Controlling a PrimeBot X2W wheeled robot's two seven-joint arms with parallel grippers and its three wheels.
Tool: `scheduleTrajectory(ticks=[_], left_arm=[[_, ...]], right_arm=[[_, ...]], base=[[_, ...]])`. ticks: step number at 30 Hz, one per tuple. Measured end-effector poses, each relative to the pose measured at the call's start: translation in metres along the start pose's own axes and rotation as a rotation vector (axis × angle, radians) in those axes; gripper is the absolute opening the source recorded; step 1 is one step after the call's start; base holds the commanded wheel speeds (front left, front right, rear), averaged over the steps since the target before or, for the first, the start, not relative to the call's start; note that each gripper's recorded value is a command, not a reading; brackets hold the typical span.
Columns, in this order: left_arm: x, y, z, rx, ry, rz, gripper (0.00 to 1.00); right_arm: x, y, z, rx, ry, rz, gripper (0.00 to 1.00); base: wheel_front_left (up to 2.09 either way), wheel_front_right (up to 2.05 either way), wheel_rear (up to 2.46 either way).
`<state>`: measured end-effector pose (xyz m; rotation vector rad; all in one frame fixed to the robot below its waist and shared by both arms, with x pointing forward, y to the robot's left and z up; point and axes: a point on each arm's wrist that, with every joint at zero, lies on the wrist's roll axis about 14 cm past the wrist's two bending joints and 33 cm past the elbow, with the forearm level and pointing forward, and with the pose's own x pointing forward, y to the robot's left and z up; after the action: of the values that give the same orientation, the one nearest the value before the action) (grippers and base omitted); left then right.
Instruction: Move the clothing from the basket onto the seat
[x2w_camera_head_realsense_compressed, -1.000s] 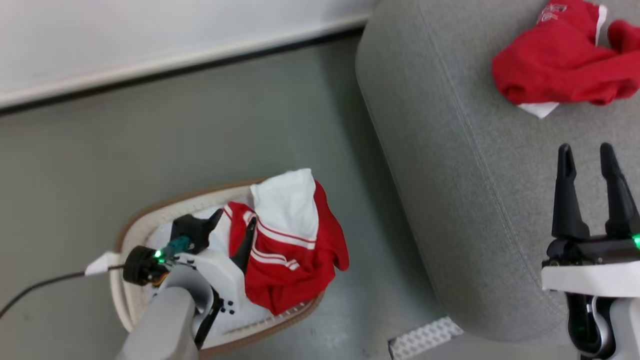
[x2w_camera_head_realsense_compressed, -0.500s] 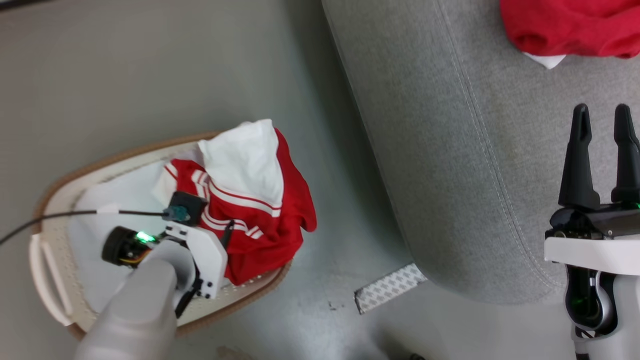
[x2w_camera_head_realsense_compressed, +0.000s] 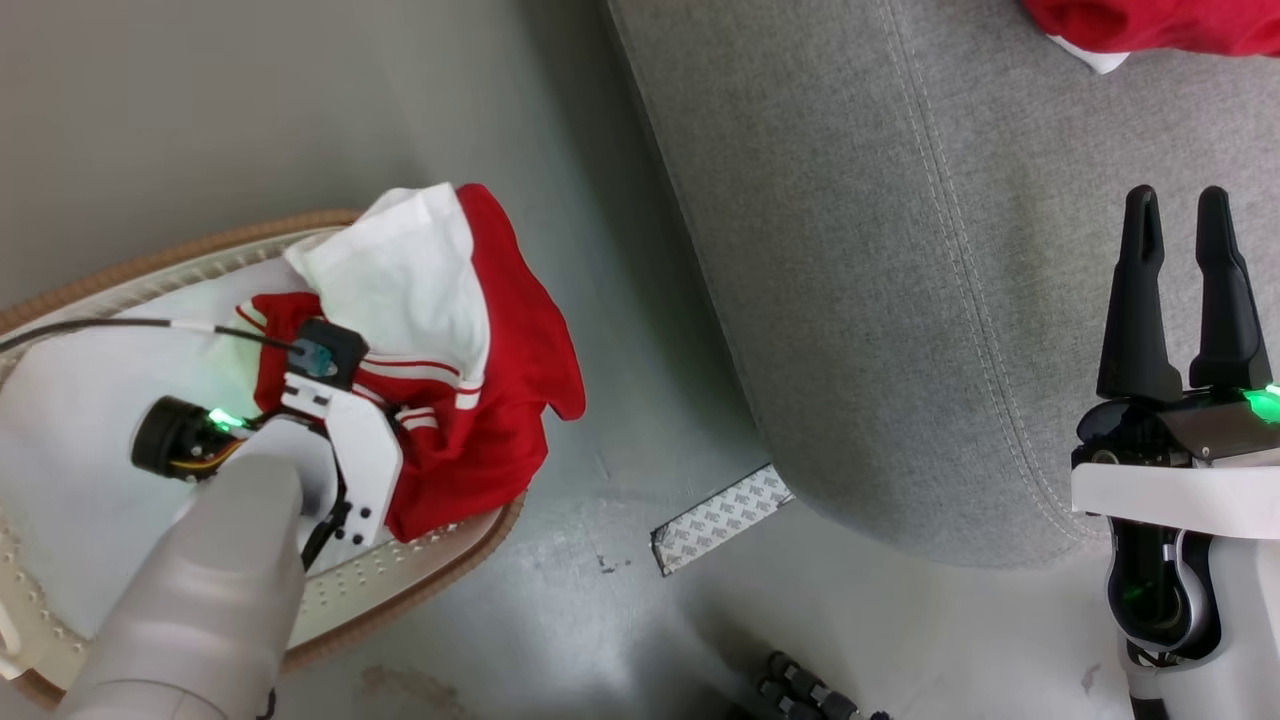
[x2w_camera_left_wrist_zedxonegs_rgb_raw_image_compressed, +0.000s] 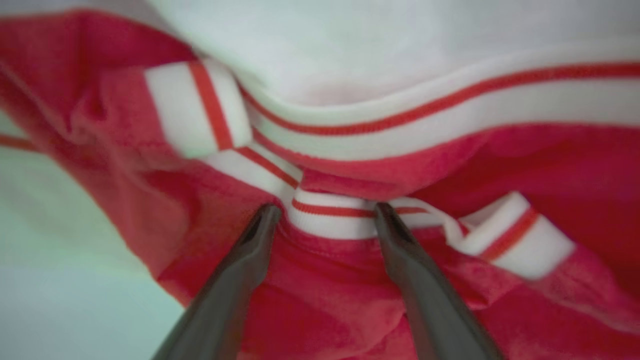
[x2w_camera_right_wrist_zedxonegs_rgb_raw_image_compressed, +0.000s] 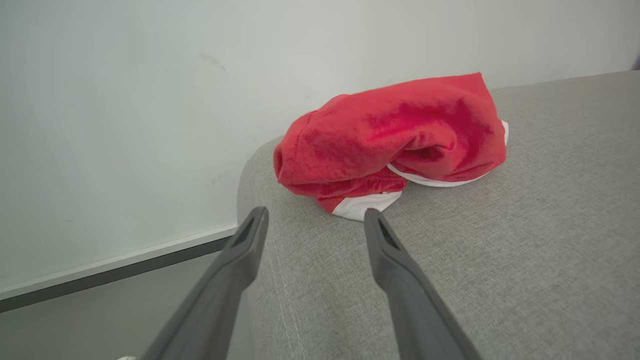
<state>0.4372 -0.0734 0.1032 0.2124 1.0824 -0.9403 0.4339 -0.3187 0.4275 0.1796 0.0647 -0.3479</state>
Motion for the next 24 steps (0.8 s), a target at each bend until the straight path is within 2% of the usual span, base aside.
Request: scheduleTrajectory(ticks=[3,4,5,6,13,24], left_arm=[[0.003,-0.003,-0.005,0.02,0.047,-0.01,1.0],[0.003,-0.004,-0.005,0.023,0.051,-0.01,0.71],[0.003,-0.003,-0.005,0.028,0.051,-0.01,0.29],[0.003,-0.003,-0.004,0.031,0.048,-0.01,0.0],[-0.008,-0.009,0.008,0.038,-0.012,-0.008,0.0],[-0.072,-0.065,0.046,0.006,-0.216,-0.037,0.0]], right_arm=[[0.0,-0.001,-0.002,0.002,0.005,-0.004,1.0],[0.0,-0.001,-0.002,0.002,0.005,-0.004,1.0],[0.0,-0.001,-0.002,0.003,0.004,-0.004,1.0],[0.0,-0.001,-0.001,0.003,0.004,-0.003,1.0],[-0.004,0.001,0.01,0.006,-0.017,0.003,1.0],[-0.022,0.014,0.056,-0.024,-0.128,0.057,1.0]], base=[[0.01,0.01,0.01],[0.03,0.03,0.03],[0.01,0.01,0.01],[0.0,0.0,0.0],[0.0,0.0,0.0],[0.0,0.0,0.0]])
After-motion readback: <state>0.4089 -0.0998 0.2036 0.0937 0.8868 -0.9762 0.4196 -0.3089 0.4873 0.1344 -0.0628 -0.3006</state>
